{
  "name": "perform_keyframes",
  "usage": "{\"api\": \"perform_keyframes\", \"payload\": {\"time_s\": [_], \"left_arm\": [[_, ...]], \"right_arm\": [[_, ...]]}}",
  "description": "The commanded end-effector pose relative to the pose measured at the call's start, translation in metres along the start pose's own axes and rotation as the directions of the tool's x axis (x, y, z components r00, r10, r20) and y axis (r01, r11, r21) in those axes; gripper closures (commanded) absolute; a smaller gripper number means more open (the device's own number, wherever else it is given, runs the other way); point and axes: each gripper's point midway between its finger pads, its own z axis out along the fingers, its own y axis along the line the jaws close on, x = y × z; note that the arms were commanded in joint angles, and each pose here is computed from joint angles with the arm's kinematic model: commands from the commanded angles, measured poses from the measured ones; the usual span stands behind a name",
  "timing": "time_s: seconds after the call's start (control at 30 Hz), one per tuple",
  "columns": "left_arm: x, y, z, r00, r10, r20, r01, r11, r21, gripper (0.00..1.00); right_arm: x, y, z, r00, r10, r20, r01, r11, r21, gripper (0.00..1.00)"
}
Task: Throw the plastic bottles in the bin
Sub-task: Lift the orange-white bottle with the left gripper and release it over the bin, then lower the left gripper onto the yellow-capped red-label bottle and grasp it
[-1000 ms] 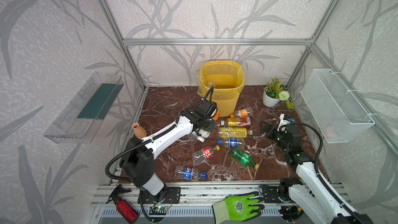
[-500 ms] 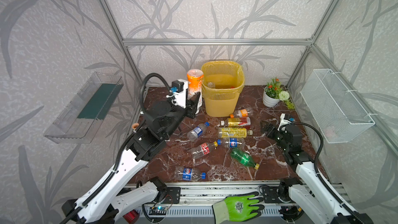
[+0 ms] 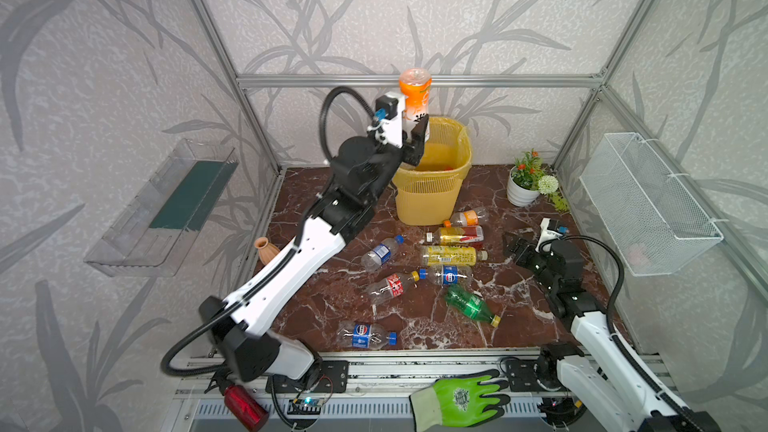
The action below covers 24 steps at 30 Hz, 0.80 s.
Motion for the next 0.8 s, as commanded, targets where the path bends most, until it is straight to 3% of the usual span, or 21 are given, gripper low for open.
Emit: {"api": "perform_keyframes", "payload": {"time_s": [0.0, 0.13, 0.3, 0.4, 0.57, 0.77], "left_arm": [[0.052, 0.012, 0.033, 0.982, -0.038, -0.183, 0.033, 0.999, -0.032, 0.26], [0.023, 0.016, 0.034, 0.995, -0.014, -0.097, 0.009, 0.999, -0.051, 0.07], [-0.022, 0.007, 0.004, 0.999, 0.028, -0.019, -0.028, 0.999, 0.021, 0.04], [-0.023, 0.008, -0.015, 0.999, 0.026, -0.020, -0.025, 0.999, 0.032, 0.04], [0.010, 0.021, -0.047, 0.996, 0.018, -0.086, -0.020, 1.000, -0.021, 0.02], [0.090, 0.055, -0.102, 0.963, -0.092, -0.252, 0.042, 0.980, -0.197, 0.01]], "right_arm": [[-0.018, 0.012, -0.007, 0.999, -0.022, 0.042, 0.023, 0.999, -0.030, 0.05], [-0.023, 0.010, -0.014, 0.997, -0.045, 0.064, 0.046, 0.999, -0.009, 0.05], [-0.021, 0.007, -0.015, 0.997, -0.050, 0.060, 0.050, 0.999, 0.000, 0.04], [-0.018, 0.008, -0.012, 0.998, -0.035, 0.052, 0.036, 0.999, -0.010, 0.04], [-0.012, 0.011, -0.007, 1.000, -0.025, 0.017, 0.025, 0.999, -0.032, 0.05], [0.000, 0.015, -0.001, 0.999, -0.010, -0.051, 0.007, 0.998, -0.065, 0.07]]}}
